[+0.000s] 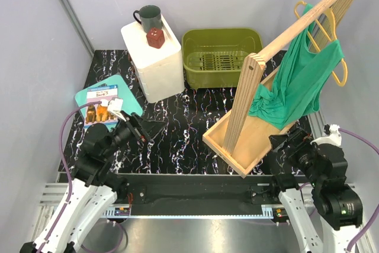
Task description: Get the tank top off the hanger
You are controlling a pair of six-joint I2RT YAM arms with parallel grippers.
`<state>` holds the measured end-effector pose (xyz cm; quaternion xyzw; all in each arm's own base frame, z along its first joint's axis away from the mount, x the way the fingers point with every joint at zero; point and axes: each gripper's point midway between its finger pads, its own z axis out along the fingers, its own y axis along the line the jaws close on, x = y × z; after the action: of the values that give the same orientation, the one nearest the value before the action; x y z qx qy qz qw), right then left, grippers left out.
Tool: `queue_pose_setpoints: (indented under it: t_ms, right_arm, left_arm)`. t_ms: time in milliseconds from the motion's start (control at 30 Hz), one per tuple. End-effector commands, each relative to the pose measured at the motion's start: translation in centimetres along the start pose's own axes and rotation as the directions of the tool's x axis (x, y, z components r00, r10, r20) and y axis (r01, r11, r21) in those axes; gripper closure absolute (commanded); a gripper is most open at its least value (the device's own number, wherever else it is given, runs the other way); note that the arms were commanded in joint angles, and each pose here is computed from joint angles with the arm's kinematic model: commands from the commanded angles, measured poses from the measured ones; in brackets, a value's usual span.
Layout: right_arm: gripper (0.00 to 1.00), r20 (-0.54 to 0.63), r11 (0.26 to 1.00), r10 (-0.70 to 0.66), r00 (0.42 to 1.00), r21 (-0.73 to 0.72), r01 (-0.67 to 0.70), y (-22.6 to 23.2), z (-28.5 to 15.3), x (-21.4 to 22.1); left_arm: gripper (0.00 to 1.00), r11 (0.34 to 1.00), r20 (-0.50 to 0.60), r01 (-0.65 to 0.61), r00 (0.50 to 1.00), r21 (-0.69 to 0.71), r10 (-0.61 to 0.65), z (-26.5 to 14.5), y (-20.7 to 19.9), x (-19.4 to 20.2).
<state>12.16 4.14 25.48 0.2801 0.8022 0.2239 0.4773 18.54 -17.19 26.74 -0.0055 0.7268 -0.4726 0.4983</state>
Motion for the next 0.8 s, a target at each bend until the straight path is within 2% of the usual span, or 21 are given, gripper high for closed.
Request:
queue_pose_setpoints:
  t_ms: [0, 67, 100, 167, 200, 333, 400, 600, 667, 767]
  right_arm:
    - [0.0, 0.069, 0.974, -0.217, 0.974, -0.057, 0.221, 1.7, -2.7, -2.4]
    - [0.0, 0.073, 0.956, -0.286, 0.955, -0.042, 0.29, 1.9, -2.8, -3.3]
    - [0.0, 0.119, 0.954, -0.298, 0.947, 0.004, 0.3, 1.8, -3.4, -4.8]
    - [0.0, 0.12, 0.94, -0.339, 0.933, 0.091, 0.33, 1.2, -2.9, -6.3]
    - [0.0, 0.16, 0.933, -0.35, 0.923, 0.147, 0.328, 1.0, -3.3, -7.9]
    - [0.0, 0.18, 0.892, -0.411, 0.894, 0.28, 0.354, 1.5, -2.3, -11.9]
    - [0.0, 0.239, 0.888, -0.422, 0.875, 0.306, 0.345, 2.5, -2.6, -14.1]
    - [0.0, 0.285, 0.816, -0.53, 0.799, 0.427, 0.39, 4.7, -1.9, -19.9]
    - [0.0, 0.252, 0.801, -0.547, 0.798, 0.433, 0.412, 5.5, -0.6, -20.6]
    - [0.0, 0.273, 0.817, -0.541, 0.795, 0.393, 0.421, 7.5, -0.4, -21.8]
  left_arm:
    - [0.01, 0.997, -0.063, -0.052, 0.996, 0.062, 0.056, -0.5, -1.9, 0.0]
    - [0.01, 0.993, -0.076, -0.064, 0.995, 0.097, 0.071, -0.5, -2.5, 0.1]
    - [0.01, 0.992, -0.083, -0.067, 0.994, 0.111, 0.077, -0.5, -2.7, 0.2]
    - [0.01, 0.989, -0.094, -0.079, 0.991, 0.122, 0.091, -0.4, -2.9, 0.2]
    - [0.01, 0.988, -0.1, -0.081, 0.991, 0.128, 0.094, -0.4, -3.0, 0.3]
    - [0.01, 0.984, -0.123, -0.087, 0.987, 0.157, 0.106, -0.3, -3.5, 0.5]
    - [0.01, 0.983, -0.137, -0.083, 0.985, 0.167, 0.107, -0.3, -3.6, 0.7]
    - [0.01, 0.979, -0.161, -0.075, 0.981, 0.191, 0.107, -0.4, -4.0, 1.1]
    - [0.01, 0.978, -0.162, -0.074, 0.981, 0.196, 0.107, -0.4, -4.1, 1.1]
    - [0.01, 0.976, -0.162, -0.077, 0.981, 0.202, 0.11, -0.4, -4.2, 1.0]
